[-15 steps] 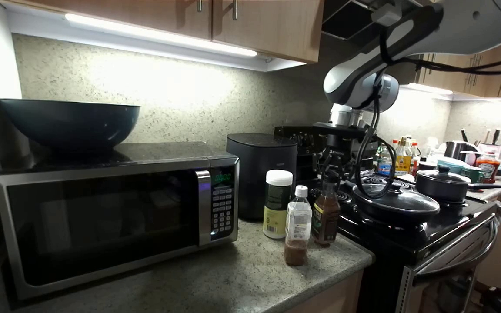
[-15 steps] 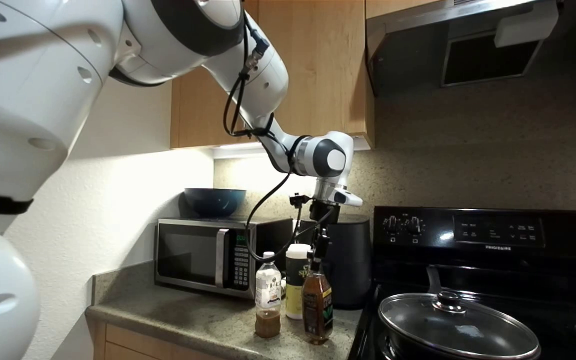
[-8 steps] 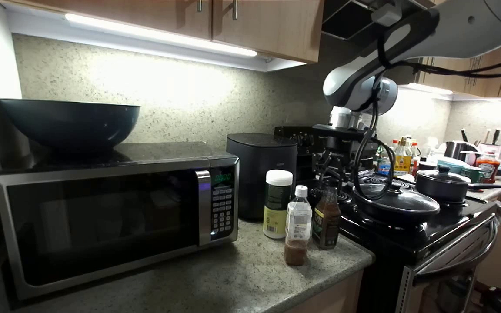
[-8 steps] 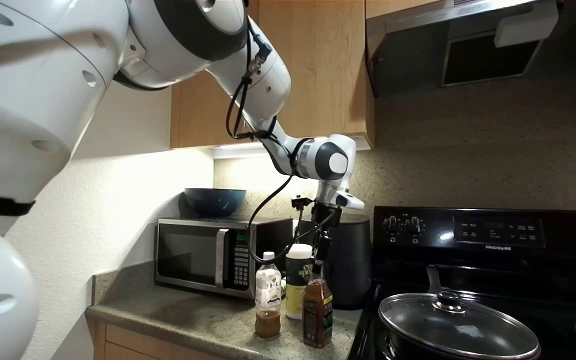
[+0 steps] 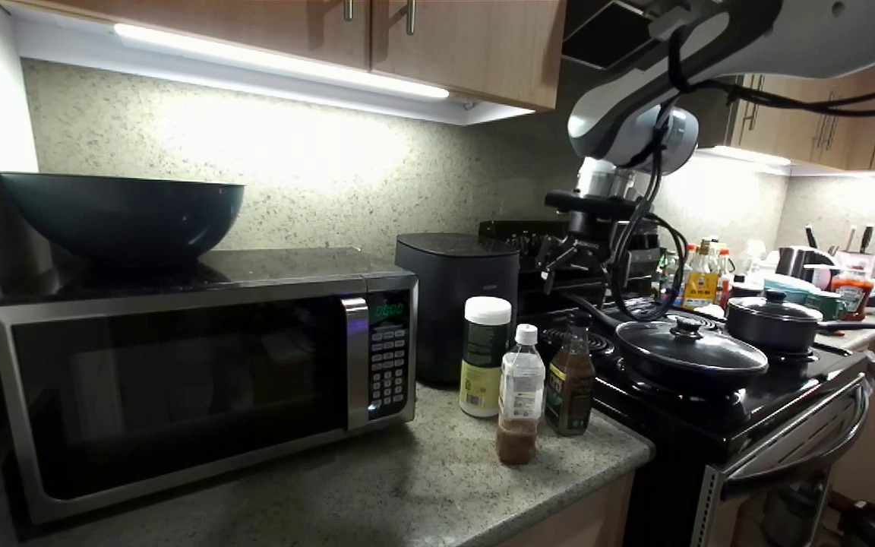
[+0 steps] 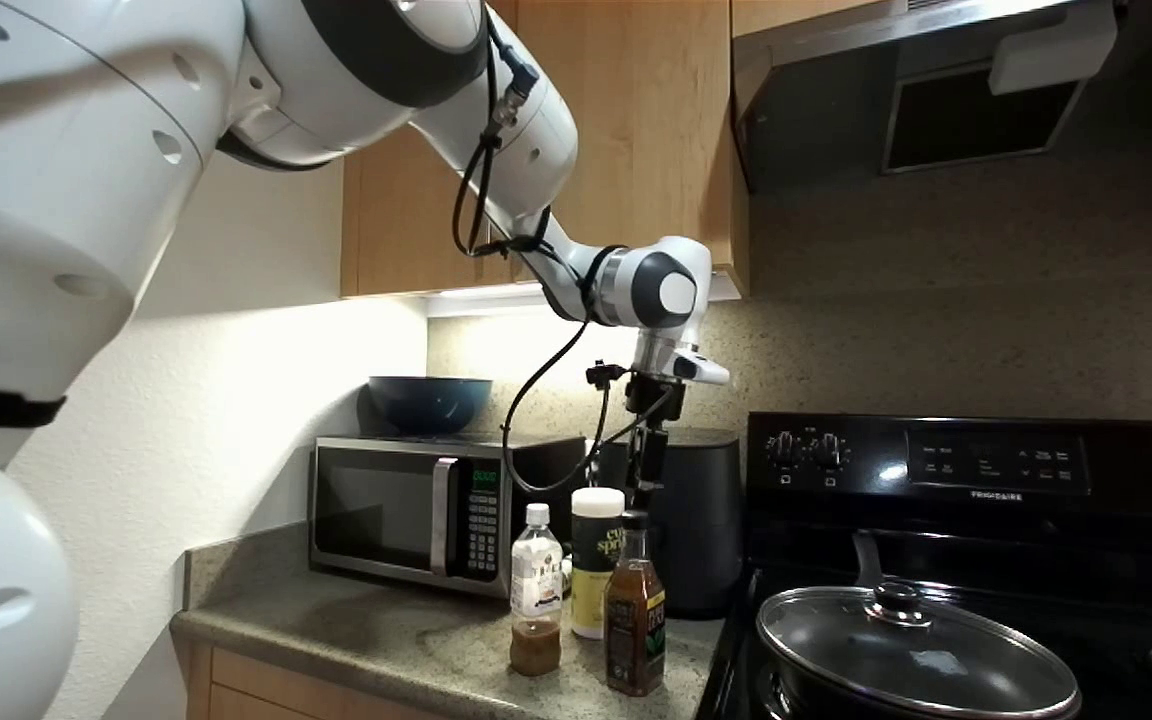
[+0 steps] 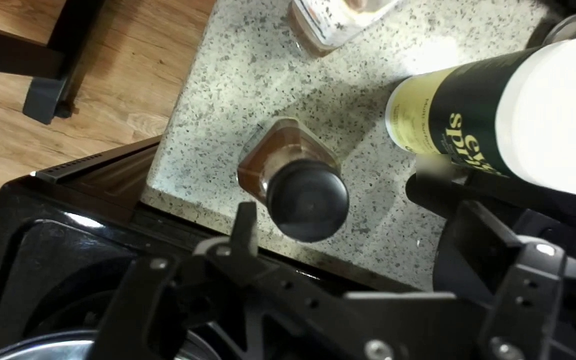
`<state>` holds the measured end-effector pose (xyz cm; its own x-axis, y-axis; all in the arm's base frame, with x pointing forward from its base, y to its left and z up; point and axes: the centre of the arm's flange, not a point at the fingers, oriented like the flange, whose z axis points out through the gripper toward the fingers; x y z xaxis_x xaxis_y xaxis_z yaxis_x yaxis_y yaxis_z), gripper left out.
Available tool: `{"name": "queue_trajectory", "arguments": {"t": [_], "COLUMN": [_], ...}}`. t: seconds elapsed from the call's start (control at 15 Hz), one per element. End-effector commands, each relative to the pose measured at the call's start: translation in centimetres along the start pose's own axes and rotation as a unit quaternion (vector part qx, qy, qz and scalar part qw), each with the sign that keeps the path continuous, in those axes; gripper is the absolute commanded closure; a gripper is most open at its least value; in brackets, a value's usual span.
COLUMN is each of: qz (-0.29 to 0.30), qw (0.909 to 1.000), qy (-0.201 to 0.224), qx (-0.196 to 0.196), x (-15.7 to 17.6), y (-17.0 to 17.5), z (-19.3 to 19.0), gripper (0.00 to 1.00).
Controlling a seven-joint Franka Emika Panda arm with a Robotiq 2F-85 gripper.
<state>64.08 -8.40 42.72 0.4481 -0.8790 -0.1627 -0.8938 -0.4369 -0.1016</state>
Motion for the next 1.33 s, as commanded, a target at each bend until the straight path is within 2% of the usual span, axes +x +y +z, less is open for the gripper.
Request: {"name": "queue_trajectory", "arguments": {"t": [0.0, 0.2, 0.33, 0.6, 0.73, 0.8, 0.87, 1.13, 1.27], "qz": [-0.025, -0.074, -0.113, -0.203, -0.252, -0.237, -0.221, -0.222, -0.241], "qw": [0.9993, 0.9963, 0.9926, 0.9748, 0.9622, 0.968, 0.9712, 0.9711, 0.9654], "qy": [0.028, 0.04, 0.026, -0.038, -0.055, -0.027, -0.034, -0.034, -0.053], "qx": [0.003, -0.013, -0.035, -0.084, -0.087, -0.078, -0.081, -0.081, -0.085], "x": [-4.3, -8.0, -10.2, -13.1, -13.3, -13.0, -13.5, -13.3, -12.5], "y": [0.9, 1.5, 1.8, 2.3, 2.1, 2.1, 2.2, 2.1, 0.4], "z": [-6.0, -9.9, -11.9, -13.5, -13.4, -13.1, -13.3, -13.0, -11.9], "gripper": [0.0, 0.0, 0.0, 0.0, 0.0, 0.0, 0.0, 0.0, 0.0]}}
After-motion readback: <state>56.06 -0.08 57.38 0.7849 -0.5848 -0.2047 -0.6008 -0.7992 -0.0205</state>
